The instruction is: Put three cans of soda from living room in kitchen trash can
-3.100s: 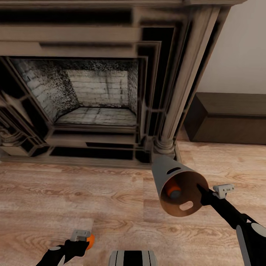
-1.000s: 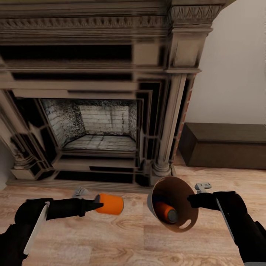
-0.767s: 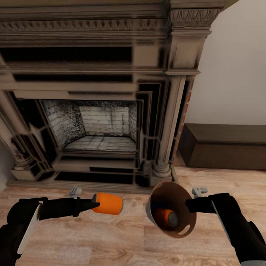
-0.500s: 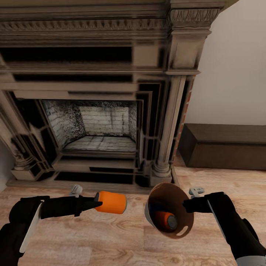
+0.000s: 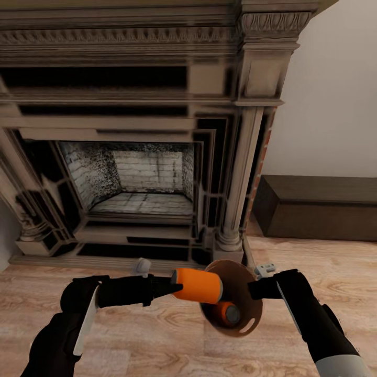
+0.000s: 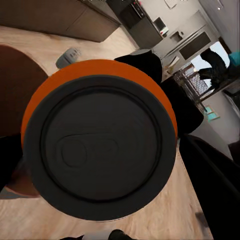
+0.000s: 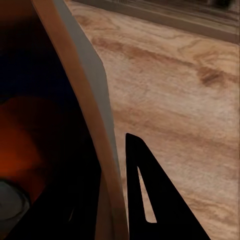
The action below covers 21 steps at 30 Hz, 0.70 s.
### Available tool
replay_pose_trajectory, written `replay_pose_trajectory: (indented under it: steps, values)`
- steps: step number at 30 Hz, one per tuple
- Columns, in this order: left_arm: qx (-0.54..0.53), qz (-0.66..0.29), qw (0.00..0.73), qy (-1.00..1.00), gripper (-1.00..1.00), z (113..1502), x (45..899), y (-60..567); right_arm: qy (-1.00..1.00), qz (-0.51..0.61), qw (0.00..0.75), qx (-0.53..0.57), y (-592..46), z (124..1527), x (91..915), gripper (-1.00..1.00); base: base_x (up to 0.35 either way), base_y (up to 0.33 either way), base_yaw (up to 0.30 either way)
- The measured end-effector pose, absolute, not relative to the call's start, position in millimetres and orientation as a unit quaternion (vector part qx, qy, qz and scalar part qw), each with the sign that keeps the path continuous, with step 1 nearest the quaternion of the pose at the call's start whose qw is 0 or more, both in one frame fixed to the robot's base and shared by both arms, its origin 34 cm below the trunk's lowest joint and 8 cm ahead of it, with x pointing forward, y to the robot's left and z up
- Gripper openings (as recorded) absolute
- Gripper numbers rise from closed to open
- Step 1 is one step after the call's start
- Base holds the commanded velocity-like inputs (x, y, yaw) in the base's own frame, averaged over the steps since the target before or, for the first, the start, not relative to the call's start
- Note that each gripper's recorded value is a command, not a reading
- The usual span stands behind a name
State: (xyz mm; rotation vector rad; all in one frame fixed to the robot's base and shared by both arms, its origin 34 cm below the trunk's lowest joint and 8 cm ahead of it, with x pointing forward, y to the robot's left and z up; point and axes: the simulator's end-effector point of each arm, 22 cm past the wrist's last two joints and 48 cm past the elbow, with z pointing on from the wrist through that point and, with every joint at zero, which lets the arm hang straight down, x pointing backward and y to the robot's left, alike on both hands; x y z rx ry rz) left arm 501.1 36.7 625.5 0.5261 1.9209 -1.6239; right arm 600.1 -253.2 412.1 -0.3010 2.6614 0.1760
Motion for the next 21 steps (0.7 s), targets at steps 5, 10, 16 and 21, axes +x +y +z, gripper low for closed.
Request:
replay_pose_trajectory:
  steps: [5, 10, 16, 21]
  values:
    - [0.212, -0.598, 0.273, 0.723, -1.0, 622, 496, 7, 0.961, 0.091, 0.231, -0.12, -220, 418, 604, -1.0, 0.0, 0.0, 0.0]
    - [0.213, -0.557, 0.274, 0.755, -1.0, 601, 504, -2, 0.96, 0.073, 0.237, -0.129, -218, 421, 610, -1.0, 0.0, 0.0, 0.0]
    - [0.206, -0.509, 0.278, 0.788, -1.0, 579, 514, -1, 0.958, 0.085, 0.243, -0.129, -208, 428, 615, -1.0, 0.0, 0.0, 0.0]
    - [0.21, -0.477, 0.276, 0.808, -1.0, 564, 517, -4, 0.957, 0.076, 0.248, -0.132, -208, 430, 618, -1.0, 0.0, 0.0, 0.0]
